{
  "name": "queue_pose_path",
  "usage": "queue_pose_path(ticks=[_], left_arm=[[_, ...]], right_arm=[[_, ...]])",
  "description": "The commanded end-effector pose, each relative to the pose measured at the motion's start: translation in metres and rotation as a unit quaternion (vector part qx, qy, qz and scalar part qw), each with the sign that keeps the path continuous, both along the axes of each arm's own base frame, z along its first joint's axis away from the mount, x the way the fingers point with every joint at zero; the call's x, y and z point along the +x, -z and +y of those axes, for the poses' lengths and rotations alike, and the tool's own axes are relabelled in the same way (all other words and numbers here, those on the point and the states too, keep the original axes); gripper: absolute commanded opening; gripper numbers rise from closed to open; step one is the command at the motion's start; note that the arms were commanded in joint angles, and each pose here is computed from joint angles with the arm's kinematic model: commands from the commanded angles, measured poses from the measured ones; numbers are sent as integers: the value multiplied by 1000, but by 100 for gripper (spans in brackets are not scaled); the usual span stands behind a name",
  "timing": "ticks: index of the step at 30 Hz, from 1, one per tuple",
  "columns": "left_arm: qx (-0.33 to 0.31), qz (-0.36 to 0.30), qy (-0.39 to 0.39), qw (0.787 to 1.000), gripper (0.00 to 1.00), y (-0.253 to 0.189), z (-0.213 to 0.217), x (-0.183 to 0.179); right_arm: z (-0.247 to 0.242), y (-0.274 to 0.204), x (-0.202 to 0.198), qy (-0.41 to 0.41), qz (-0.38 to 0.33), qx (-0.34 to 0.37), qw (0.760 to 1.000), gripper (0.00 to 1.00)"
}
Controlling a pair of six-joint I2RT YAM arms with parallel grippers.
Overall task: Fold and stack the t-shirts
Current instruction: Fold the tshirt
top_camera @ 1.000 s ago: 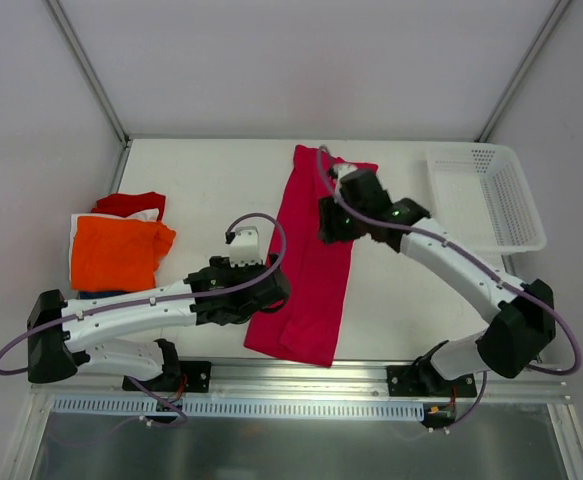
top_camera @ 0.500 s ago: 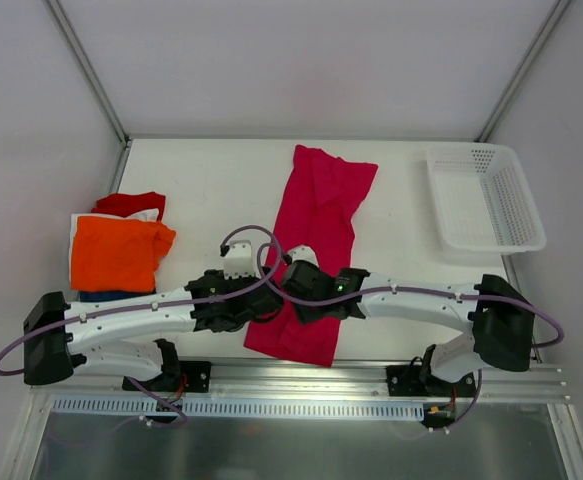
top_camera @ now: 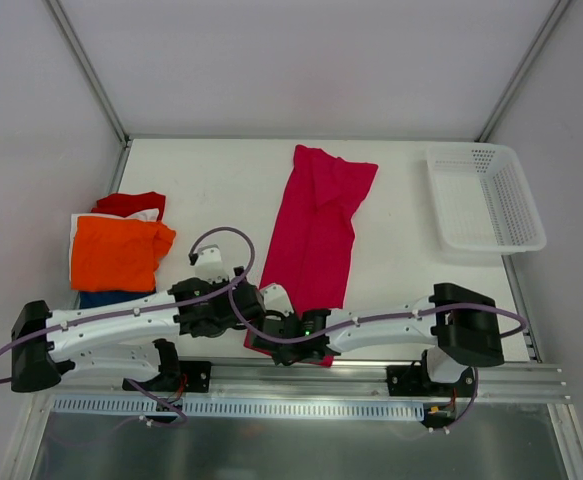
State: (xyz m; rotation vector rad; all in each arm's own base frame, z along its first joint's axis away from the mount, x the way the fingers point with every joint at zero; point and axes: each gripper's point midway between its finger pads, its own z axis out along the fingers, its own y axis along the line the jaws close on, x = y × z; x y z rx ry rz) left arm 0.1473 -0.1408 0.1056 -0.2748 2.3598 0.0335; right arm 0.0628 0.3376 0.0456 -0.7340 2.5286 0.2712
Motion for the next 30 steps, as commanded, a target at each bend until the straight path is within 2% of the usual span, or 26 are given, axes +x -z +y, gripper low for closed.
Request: queue_pose_path(ticks=[1, 7, 24, 30], left_arm=[[4, -35, -78, 996, 96, -15, 40, -3], [-5, -51, -107, 993, 96, -19, 63, -6], [13, -42, -104, 994, 96, -17, 67, -9], [15, -35, -105, 994, 96, -12, 70, -13]], right_arm=[[45, -27, 1, 1, -15, 59, 998, 47], [47, -32, 6, 0, -32, 47, 998, 47], [20, -38, 26, 35, -85, -3, 996, 47], [16, -20, 24, 40, -77, -27, 996, 47]])
